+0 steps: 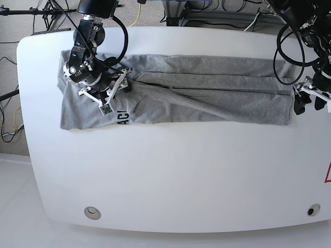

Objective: Fold the T-shirt properly

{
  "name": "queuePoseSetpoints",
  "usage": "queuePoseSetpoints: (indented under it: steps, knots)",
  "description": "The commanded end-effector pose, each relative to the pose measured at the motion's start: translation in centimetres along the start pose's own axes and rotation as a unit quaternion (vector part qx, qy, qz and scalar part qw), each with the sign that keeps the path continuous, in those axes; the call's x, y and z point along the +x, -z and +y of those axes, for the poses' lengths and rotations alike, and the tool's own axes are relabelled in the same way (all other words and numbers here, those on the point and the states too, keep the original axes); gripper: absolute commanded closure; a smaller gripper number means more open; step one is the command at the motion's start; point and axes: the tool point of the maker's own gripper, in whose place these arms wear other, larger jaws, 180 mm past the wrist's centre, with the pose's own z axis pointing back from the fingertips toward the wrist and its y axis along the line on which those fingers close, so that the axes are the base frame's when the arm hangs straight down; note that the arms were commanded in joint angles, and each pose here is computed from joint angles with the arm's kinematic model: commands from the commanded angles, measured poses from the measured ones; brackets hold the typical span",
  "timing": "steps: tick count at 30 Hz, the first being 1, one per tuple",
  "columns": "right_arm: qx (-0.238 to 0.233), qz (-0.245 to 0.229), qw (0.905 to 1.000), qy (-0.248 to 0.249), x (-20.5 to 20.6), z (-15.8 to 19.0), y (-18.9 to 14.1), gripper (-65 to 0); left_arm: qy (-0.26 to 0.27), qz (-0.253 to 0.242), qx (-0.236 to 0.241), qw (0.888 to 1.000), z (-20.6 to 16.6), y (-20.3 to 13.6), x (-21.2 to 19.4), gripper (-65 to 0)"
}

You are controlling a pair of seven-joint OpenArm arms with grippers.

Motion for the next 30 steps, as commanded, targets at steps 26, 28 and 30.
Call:
queuePoseSetpoints:
  steps: [26, 28, 30]
  knots:
    - [-0.003, -0.007, 0.9999, -0.006, 0.7, -0.2, -0.3, -33.1, -0.107, 0.019, -0.015, 0.994, -0.1, 1.7, -6.6, -50.5]
    - [-0.003, -0.008, 0.9999, -0.007, 0.7, -0.2, -0.4, -33.1, -0.105, 0.037, -0.021, 0.994, -0.5, 2.2, -7.5, -50.5]
    - [-0.003, -0.009, 0.9999, -0.006, 0.7, -0.2, -0.4, -33.1, -0.106, 0.056, -0.026, 0.992, -1.0, 2.6, -8.7, -50.5]
